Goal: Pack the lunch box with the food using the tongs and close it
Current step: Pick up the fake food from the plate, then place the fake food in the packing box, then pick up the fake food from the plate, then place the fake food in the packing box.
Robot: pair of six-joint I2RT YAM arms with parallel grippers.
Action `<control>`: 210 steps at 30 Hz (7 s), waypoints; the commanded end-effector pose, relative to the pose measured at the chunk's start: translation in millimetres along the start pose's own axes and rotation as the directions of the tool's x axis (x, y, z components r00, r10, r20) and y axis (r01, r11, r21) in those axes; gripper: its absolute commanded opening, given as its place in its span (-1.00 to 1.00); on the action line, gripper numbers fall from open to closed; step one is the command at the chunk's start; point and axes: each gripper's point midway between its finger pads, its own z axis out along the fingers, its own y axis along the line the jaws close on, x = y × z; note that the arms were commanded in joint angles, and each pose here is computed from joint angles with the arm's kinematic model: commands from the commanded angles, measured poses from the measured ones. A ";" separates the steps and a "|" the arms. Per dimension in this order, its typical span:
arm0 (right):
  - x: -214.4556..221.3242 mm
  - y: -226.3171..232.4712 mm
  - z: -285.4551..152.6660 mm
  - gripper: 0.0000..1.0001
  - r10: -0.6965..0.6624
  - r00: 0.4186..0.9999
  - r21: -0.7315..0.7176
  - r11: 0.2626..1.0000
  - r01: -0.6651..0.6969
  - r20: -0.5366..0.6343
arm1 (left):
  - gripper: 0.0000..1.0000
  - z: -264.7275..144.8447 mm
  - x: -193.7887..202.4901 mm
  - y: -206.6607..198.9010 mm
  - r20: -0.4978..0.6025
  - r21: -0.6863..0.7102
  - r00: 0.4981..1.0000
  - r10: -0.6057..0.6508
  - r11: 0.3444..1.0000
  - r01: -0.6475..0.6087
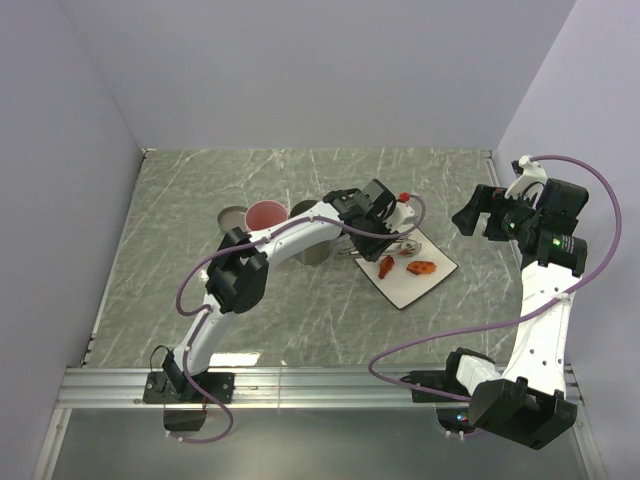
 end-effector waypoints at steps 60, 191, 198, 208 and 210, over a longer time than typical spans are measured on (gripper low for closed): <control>-1.9 5.3 5.4 0.99 0.015 1.000 -0.080 0.997 -0.016 -0.013 | -0.53 -348.2 163.2 97.7 0.307 -0.263 0.923 -0.231 0.912 0.316; -43.9 33.3 -16.9 0.99 0.028 0.999 -0.174 0.985 -0.022 0.031 | -0.68 -232.4 -28.4 8.4 0.345 0.048 0.930 -0.126 0.992 0.116; -42.0 32.5 -13.7 0.99 0.036 0.999 -0.182 0.983 -0.031 0.022 | -0.67 -275.7 3.0 56.4 0.372 -0.023 0.909 -0.189 0.977 0.213; -41.7 32.9 -15.0 0.99 0.033 0.999 -0.178 0.984 -0.028 0.024 | -0.66 -286.2 48.0 86.9 0.369 -0.085 0.901 -0.226 0.958 0.275; -41.3 32.6 -14.4 0.99 0.034 0.999 -0.178 0.984 -0.029 0.024 | -0.64 -283.9 56.9 89.8 0.363 -0.088 0.901 -0.237 0.954 0.287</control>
